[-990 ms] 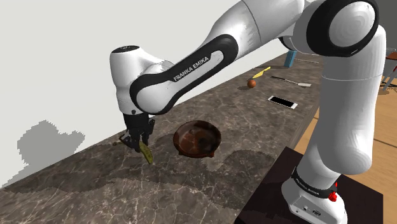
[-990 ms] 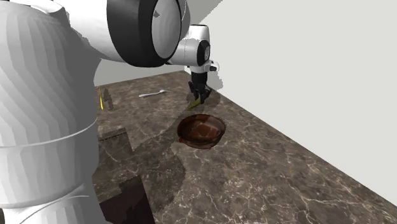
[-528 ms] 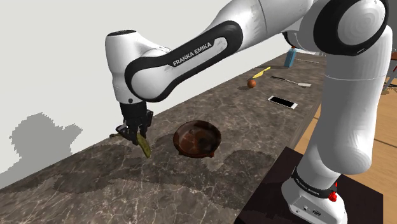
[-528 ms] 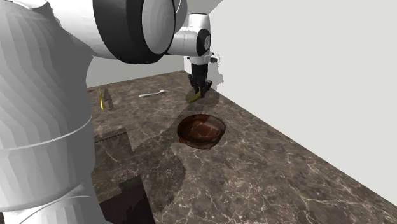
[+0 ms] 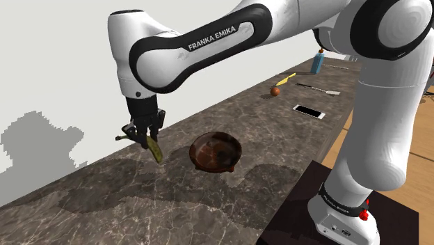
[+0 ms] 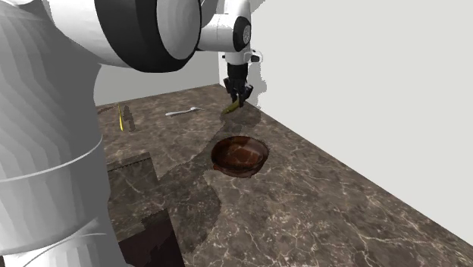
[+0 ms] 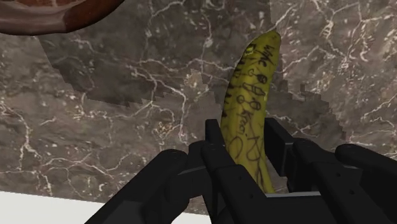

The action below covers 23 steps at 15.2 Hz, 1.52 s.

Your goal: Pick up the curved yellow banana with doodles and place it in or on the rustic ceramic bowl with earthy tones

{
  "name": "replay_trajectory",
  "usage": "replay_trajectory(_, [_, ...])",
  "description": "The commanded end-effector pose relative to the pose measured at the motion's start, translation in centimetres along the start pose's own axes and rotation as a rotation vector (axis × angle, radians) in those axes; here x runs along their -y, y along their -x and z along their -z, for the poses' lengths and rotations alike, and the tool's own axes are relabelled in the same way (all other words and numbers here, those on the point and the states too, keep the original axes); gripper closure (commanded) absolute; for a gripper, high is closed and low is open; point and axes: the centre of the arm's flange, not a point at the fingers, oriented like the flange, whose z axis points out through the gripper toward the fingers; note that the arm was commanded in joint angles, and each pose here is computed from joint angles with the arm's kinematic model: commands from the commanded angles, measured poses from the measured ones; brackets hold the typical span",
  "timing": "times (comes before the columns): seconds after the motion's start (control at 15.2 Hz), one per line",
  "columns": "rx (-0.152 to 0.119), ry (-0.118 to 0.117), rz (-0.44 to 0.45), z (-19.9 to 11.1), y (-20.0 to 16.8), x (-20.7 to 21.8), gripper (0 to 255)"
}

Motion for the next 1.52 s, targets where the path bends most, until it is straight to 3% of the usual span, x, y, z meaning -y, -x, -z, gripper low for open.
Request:
replay_trajectory(0.0, [0.000,0.000,0.000,1.1,-0.1,0.0,255])
replay_trajectory(0.4, [0.000,0.000,0.000,3.8,-0.3,0.1,255])
replay_trajectory(1.45, [0.000,0.000,0.000,5.7,14.0,-15.3,255])
